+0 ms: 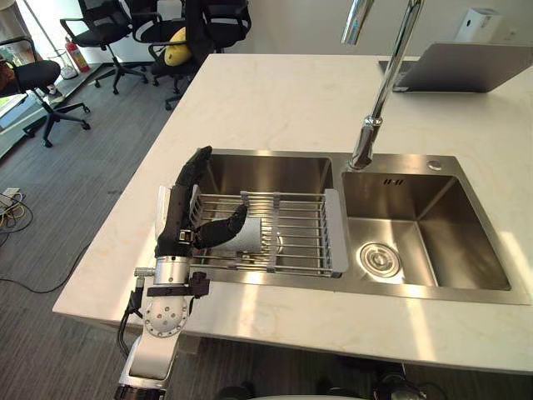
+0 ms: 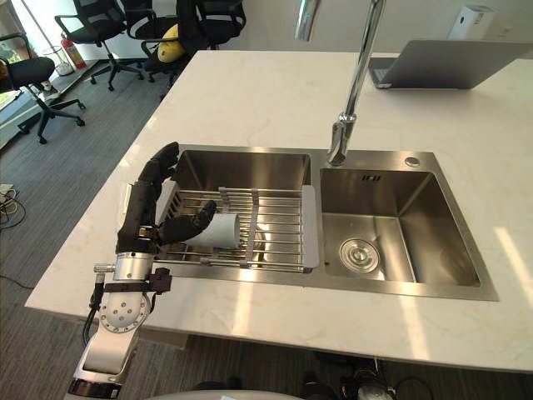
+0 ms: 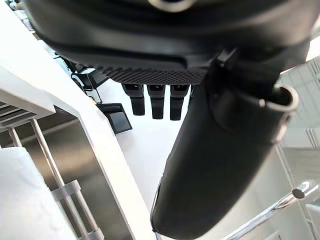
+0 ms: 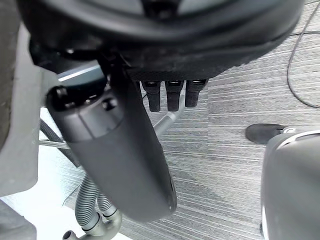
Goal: Walk over to the sink, pick up the cup, carry it to the dishwasher, place the cup inside the dishwasher, then close the dishwasher door
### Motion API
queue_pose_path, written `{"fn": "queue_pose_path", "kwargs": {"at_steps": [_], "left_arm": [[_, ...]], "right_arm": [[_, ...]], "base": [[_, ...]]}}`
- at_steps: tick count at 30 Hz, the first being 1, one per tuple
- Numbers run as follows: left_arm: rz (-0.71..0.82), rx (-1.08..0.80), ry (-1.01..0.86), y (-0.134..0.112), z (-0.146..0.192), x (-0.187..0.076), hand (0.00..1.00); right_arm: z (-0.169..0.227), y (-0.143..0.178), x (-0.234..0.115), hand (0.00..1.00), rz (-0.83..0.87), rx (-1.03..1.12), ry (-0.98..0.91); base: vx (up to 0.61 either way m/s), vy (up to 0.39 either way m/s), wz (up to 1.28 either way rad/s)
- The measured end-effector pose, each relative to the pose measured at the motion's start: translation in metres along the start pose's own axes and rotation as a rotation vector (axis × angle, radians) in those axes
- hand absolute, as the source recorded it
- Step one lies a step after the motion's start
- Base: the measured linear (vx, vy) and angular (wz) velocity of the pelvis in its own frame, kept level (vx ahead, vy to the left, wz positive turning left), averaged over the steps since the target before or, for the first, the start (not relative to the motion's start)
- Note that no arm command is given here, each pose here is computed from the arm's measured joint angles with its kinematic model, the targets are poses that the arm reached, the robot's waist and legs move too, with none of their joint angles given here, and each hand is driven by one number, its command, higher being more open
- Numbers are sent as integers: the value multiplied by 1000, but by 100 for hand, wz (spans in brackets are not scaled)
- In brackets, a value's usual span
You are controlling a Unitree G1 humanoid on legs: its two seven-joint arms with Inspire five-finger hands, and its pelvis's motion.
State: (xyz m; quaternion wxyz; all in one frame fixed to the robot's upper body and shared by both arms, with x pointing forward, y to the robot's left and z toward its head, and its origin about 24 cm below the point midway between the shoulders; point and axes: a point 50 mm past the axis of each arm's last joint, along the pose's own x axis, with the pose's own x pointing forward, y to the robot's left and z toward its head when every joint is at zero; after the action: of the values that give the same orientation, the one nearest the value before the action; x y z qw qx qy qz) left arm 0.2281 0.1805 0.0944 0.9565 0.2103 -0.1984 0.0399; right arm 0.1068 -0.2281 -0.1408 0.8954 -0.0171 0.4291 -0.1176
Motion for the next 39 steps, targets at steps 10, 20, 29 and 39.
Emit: {"fn": "queue_pose_path", "kwargs": {"at_steps": [10,20,29,39], "left_arm": [[-118,259,17,16,-14,1,90],[-184,406,-28,26,-13,17,90],[-281,552,20,43,-28,23,90],[-323,588,36,49,-30,23,90]], "right_arm": [[-7,-2,-4,90,17,-14,19],[0,0,-2,90,38,-38,-7],[-1,-1,-2,90,44,-43,-6],[-4,-3,-4,90,48,-44,6]], "base": [[-51,-32,-2],[28,2,1],[-4,2,-1],[0,0,0]]}}
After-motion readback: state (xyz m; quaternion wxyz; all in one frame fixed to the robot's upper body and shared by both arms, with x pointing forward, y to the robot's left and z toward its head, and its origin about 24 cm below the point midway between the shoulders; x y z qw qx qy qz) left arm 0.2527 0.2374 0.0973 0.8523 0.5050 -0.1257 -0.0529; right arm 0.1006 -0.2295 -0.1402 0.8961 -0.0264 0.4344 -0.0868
